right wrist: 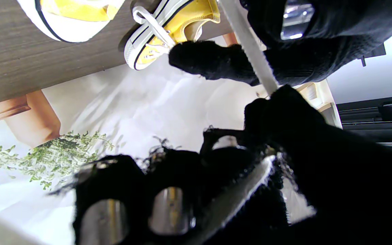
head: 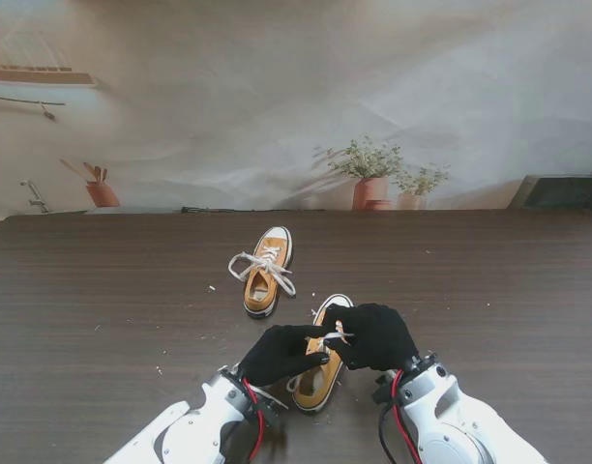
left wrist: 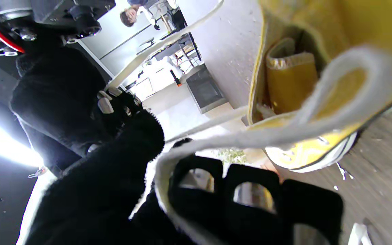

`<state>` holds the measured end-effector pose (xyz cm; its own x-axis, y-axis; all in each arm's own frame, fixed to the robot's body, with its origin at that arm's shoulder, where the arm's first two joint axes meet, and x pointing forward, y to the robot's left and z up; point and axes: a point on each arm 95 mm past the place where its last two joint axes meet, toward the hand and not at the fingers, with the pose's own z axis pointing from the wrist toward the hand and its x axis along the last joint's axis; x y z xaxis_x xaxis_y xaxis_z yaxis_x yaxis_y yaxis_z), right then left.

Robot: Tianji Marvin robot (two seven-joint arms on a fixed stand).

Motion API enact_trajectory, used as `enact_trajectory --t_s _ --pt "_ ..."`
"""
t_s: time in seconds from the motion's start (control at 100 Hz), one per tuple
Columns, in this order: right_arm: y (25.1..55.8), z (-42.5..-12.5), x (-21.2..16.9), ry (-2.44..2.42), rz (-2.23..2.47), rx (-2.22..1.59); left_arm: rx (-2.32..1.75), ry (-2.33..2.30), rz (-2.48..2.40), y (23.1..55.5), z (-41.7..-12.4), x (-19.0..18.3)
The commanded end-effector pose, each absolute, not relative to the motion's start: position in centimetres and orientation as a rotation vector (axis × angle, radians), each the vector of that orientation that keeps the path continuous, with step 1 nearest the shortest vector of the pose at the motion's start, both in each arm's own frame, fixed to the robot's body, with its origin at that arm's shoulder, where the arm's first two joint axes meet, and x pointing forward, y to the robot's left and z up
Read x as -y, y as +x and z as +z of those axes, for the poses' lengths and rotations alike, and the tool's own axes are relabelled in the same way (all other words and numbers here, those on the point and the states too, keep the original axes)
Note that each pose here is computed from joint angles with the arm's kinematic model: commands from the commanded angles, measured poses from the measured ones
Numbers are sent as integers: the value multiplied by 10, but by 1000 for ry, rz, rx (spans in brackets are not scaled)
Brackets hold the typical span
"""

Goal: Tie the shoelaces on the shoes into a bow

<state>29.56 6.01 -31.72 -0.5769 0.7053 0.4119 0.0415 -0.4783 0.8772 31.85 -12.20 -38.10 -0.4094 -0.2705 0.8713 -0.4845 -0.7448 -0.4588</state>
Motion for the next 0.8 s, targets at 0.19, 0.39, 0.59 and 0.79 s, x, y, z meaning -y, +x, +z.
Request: enact_trajectory --t_s 0.19,0.39,0.59,0.79 --pt "292 -318 -66 1134 2128 -1288 1004 1637 2284 319 -379 140" --pt "292 -323 -66 1133 2135 -1262 996 1674 2280 318 -379 145" --pt "293 -328 -60 1170 2137 -1187 1036 1689 2349 318 -378 136" --pt "291 -327 -57 1199 2190 -1145 1042 1732 2381 320 -377 131"
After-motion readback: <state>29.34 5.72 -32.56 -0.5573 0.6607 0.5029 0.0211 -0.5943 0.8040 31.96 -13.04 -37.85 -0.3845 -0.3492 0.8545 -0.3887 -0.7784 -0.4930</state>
